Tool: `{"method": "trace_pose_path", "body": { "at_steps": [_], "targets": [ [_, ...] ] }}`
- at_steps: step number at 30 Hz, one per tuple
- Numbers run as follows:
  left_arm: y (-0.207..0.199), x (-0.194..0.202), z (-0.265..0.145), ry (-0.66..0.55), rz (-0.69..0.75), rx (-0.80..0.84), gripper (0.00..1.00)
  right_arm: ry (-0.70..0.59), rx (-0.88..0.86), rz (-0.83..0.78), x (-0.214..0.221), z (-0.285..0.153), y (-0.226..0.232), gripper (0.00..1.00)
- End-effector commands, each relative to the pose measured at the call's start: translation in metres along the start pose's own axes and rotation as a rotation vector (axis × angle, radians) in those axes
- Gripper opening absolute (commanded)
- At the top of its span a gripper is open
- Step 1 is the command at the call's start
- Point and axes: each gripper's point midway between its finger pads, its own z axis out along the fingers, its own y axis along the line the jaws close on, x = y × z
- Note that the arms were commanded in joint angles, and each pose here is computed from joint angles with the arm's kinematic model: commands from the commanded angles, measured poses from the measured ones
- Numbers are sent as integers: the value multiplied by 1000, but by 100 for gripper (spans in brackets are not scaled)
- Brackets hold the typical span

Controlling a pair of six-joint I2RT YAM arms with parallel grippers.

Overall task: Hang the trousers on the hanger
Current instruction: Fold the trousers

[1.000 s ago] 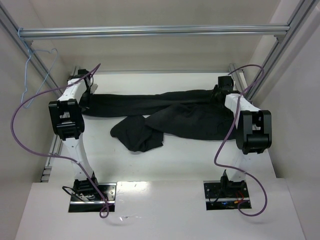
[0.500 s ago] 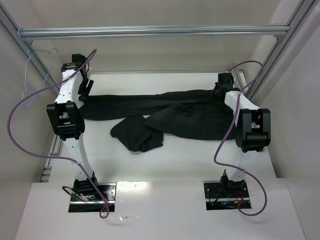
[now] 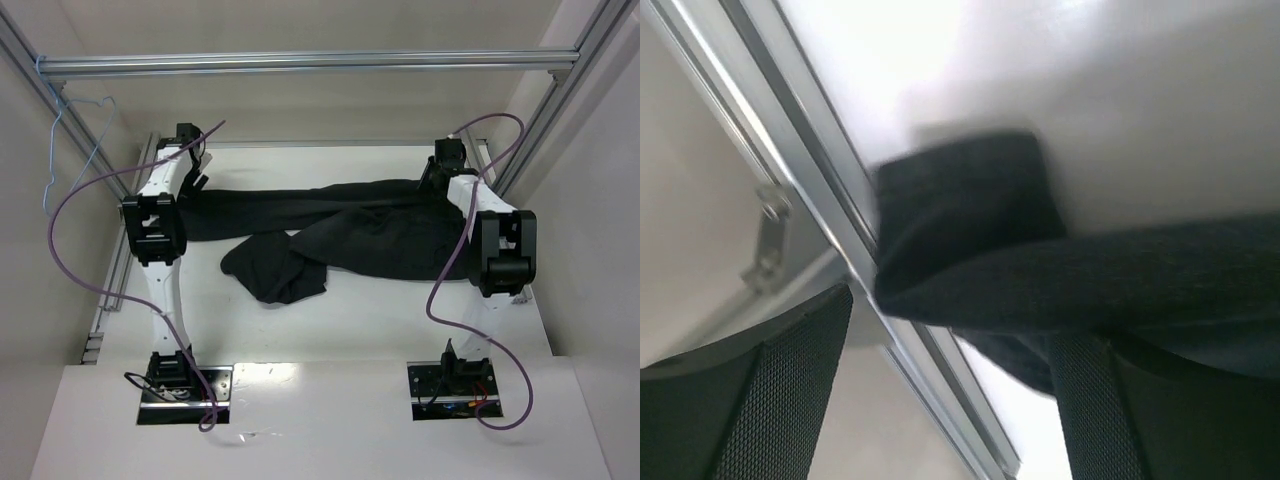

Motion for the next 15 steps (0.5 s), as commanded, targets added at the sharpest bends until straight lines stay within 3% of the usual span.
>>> {"method": "trace_pose_path", "body": {
  "at_steps": [1,4,7,9,12,15],
  "targets": [
    [27,-15,9,-10,0,-115,82,-62,-25,-20,-20,10,9,38],
    [45,-31,10,-35,-32,-194,72,-64,-3,-31,-22,22,7,40],
    [57,-43,6,-66,-61,-229,56,-13,39,-38,-13,42,2,30],
    [56,-43,9,-64,-51,-229,38,17,75,-43,-12,50,-2,19],
    [62,-46,8,-67,-24,-250,24,60,114,-52,-2,70,-8,6],
    [70,-52,10,-77,-1,-290,10,63,159,-48,-2,81,-14,1]
  ]
}}
